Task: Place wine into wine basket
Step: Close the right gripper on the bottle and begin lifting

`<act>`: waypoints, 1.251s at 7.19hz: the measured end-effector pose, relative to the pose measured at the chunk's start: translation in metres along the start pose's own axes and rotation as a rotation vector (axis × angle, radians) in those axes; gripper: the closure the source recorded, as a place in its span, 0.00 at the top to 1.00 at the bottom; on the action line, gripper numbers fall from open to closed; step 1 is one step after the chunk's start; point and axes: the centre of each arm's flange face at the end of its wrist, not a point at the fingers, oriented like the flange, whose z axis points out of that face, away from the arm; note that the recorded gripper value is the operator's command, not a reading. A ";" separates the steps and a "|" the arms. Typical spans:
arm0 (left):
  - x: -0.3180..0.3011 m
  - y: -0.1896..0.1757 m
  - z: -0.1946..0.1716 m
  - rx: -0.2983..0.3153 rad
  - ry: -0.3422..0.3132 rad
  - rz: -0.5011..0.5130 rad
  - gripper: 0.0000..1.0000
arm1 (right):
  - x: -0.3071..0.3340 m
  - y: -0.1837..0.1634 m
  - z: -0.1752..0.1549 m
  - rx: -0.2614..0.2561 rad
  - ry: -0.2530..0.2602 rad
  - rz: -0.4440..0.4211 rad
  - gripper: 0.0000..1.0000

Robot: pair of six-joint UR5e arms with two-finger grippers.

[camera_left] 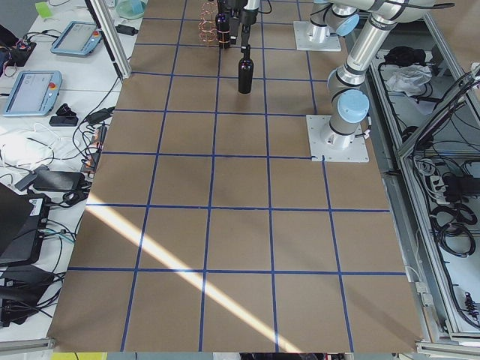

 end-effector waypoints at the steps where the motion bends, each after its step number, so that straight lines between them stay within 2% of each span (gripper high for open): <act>1: 0.000 0.000 0.000 0.000 0.000 0.000 1.00 | -0.003 0.003 0.006 -0.012 0.008 -0.012 0.73; 5: 0.000 0.001 0.000 0.000 0.000 0.000 1.00 | -0.011 0.009 0.011 -0.015 0.012 -0.038 0.71; 7: 0.000 0.001 0.001 -0.002 0.000 0.000 1.00 | -0.011 0.009 0.011 -0.013 0.011 -0.040 0.64; 9: 0.000 0.003 0.001 -0.001 0.000 0.000 1.00 | -0.010 0.010 0.011 -0.018 0.015 -0.040 0.63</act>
